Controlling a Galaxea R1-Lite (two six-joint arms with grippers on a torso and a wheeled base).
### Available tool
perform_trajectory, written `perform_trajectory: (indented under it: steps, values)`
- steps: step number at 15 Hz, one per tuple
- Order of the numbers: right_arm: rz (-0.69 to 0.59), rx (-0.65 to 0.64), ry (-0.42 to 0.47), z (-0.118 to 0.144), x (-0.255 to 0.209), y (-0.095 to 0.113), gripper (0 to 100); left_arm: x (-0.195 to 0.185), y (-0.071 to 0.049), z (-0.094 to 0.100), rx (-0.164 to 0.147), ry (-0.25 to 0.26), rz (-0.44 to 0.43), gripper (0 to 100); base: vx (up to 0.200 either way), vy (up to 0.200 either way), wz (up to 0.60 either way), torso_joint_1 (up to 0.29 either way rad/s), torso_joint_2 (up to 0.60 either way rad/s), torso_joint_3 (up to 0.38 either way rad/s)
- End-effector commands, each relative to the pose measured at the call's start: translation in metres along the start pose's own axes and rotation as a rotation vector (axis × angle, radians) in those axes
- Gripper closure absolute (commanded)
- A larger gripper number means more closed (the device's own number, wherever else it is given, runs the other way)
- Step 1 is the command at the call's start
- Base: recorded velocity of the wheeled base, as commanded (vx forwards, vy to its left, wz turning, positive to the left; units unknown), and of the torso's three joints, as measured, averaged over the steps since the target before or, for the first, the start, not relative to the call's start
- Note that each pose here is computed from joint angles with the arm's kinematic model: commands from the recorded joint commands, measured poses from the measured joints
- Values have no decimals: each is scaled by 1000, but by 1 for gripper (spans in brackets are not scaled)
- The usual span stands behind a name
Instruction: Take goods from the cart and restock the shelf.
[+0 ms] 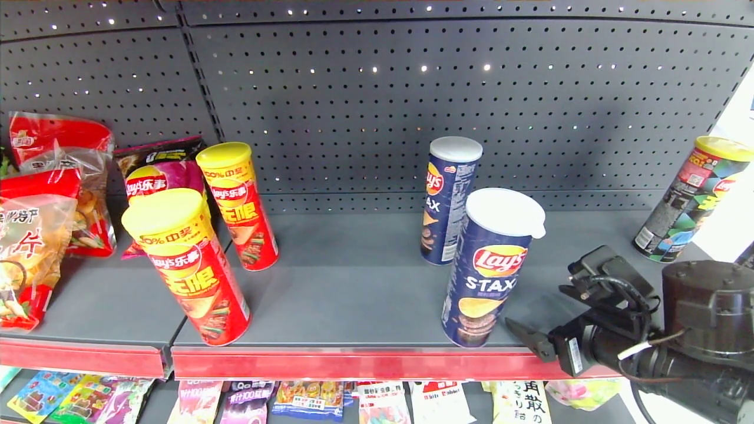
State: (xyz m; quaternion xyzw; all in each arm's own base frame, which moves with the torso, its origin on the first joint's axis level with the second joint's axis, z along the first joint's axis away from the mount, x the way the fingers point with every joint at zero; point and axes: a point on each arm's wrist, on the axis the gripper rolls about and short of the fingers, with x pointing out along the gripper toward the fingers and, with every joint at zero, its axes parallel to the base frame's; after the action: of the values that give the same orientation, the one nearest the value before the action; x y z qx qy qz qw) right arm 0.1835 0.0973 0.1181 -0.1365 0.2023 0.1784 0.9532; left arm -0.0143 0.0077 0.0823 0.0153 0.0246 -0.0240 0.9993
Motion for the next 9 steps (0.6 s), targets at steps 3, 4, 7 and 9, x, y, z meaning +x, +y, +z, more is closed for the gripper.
perform_trajectory:
  steps: [3,4,7,9]
  values:
    - [1,-3,6,0,2,0,0,0,0,0,0,0,1,0,0,0,0,0,0,0]
    - [1,-4,7,-1,2,1,0,0,0,0,0,0,1,0,0,0,0,0,0,0]
    - [2,-7,10,-1,3,1,0,0,0,0,2,1,1,0,0,0,0,0,0,0]
    - [-9,-4,6,2,5,-1,0,0,0,0,1,0,0,0,0,0,0,0,0,0]
